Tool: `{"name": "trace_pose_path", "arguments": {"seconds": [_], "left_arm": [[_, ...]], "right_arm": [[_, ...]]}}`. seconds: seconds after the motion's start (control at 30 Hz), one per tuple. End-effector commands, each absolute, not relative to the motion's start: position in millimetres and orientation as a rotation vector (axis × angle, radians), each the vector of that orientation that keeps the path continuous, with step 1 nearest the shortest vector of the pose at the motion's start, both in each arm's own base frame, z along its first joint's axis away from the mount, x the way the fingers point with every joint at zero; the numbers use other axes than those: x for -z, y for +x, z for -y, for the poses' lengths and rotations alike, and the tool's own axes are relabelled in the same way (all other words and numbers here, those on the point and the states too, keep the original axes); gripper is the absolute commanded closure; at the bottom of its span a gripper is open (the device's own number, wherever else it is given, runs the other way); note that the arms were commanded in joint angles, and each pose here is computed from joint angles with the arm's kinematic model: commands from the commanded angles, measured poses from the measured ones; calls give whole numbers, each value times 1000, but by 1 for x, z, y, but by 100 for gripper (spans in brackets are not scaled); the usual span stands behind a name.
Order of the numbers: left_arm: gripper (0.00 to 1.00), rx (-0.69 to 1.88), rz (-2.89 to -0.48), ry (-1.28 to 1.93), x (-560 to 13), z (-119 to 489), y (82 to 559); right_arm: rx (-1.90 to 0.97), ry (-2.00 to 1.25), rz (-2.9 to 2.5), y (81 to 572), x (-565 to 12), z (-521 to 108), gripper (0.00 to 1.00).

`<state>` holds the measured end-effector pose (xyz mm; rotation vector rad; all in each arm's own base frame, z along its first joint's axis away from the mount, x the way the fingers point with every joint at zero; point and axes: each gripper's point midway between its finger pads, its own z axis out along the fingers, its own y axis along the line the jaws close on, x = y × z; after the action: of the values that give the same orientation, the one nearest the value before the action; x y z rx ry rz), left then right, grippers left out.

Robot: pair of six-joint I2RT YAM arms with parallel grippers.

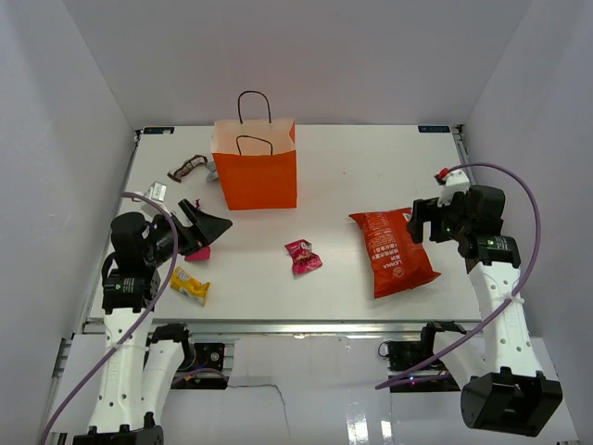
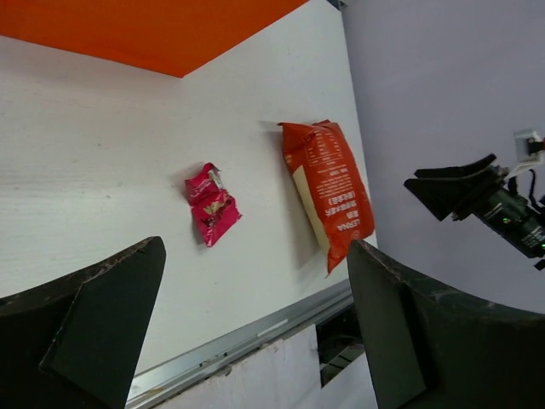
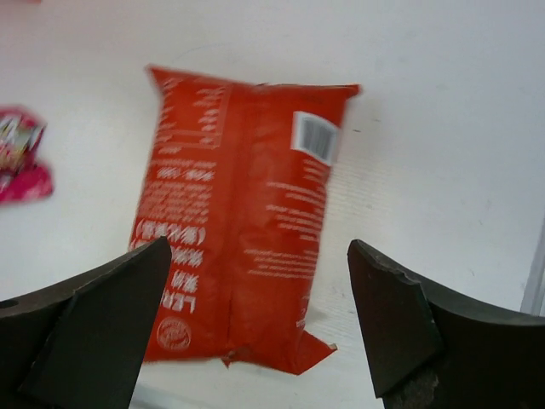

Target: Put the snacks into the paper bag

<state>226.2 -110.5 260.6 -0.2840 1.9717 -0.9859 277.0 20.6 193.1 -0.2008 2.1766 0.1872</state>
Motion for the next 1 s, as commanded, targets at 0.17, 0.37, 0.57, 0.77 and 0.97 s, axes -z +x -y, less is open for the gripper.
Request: {"name": "trace_pose_path", "arguments": {"seconds": [0.17, 0.37, 0.57, 0.77, 0.97], "left_arm": [[2, 1212, -1879, -254, -300, 131, 232], [2, 1275, -1934, -243, -289, 147, 223], [2, 1307, -1965, -280, -268, 156, 205], [2, 1321, -2001, -329, -247, 158, 199], [2, 1323, -2035, -307, -247, 162, 204]], "right_arm": [[-445, -942, -1978, 241, -218, -79, 10], [-618, -690, -2216, 268, -180, -63, 5], [-657, -570, -2314, 288, -162, -51, 2], [-653, -497, -2395, 301, -133, -36, 0], [-601, -415, -2435, 313, -104, -26, 1]]}}
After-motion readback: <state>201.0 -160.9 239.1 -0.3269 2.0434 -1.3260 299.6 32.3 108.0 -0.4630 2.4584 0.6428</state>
